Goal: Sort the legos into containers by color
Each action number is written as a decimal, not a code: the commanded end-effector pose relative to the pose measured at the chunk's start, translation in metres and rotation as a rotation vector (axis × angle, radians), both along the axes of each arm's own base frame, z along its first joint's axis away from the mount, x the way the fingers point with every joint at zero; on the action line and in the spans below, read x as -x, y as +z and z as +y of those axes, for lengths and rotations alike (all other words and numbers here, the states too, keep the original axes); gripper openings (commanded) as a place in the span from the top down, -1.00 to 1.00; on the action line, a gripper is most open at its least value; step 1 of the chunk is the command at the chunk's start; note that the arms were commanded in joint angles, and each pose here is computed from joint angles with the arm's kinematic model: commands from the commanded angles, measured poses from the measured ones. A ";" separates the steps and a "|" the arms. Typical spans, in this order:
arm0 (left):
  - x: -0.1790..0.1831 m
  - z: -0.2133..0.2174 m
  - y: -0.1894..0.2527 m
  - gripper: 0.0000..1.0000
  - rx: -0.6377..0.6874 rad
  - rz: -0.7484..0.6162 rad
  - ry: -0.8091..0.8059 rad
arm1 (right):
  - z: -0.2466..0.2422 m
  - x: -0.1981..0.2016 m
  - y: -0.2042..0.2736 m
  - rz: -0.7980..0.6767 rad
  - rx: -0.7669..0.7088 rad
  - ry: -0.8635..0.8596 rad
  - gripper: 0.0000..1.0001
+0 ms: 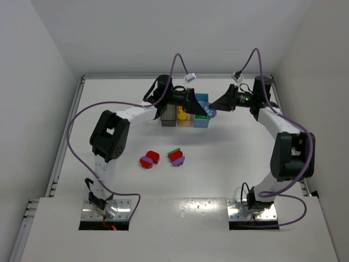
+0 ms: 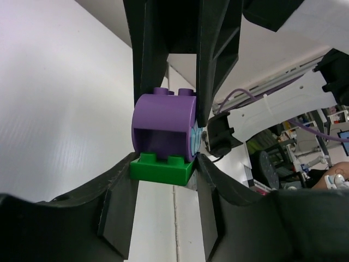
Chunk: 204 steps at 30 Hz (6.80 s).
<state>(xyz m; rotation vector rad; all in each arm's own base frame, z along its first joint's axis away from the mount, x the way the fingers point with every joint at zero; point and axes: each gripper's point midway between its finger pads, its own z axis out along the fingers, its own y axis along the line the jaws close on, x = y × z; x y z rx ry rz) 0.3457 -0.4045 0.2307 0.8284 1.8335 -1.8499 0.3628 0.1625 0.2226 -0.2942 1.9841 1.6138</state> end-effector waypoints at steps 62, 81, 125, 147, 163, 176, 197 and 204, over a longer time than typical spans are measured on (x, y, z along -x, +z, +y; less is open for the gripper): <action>-0.132 0.001 -0.083 0.31 -0.466 -0.329 0.552 | -0.031 -0.029 0.019 -0.102 0.042 -0.095 1.00; -0.127 -0.030 -0.083 -0.18 -0.410 -0.334 0.519 | -0.031 -0.025 0.018 -0.111 0.052 -0.100 1.00; -0.094 0.318 -0.008 -1.00 -0.590 -0.191 0.890 | 0.155 -0.127 -0.104 -0.329 0.580 0.027 0.99; 0.039 0.294 -0.076 -0.90 -0.877 -0.396 0.357 | 0.142 -0.112 -0.071 -0.409 0.699 -0.056 -0.66; 0.118 0.256 -0.130 -0.85 -1.115 -0.641 -0.126 | 0.017 -0.037 -0.039 -0.446 0.811 -0.137 -0.66; 0.135 0.160 -0.114 -0.83 -0.813 -0.766 -0.179 | -0.019 -0.026 -0.049 -0.381 0.816 -0.184 -0.66; 0.101 0.084 -0.177 -1.00 -1.000 -0.623 0.077 | -0.074 -0.011 -0.043 -0.305 0.835 -0.315 -0.66; 0.095 0.086 -0.194 -1.00 -1.049 -0.619 0.079 | -0.081 -0.009 -0.047 -0.279 0.827 -0.321 -0.66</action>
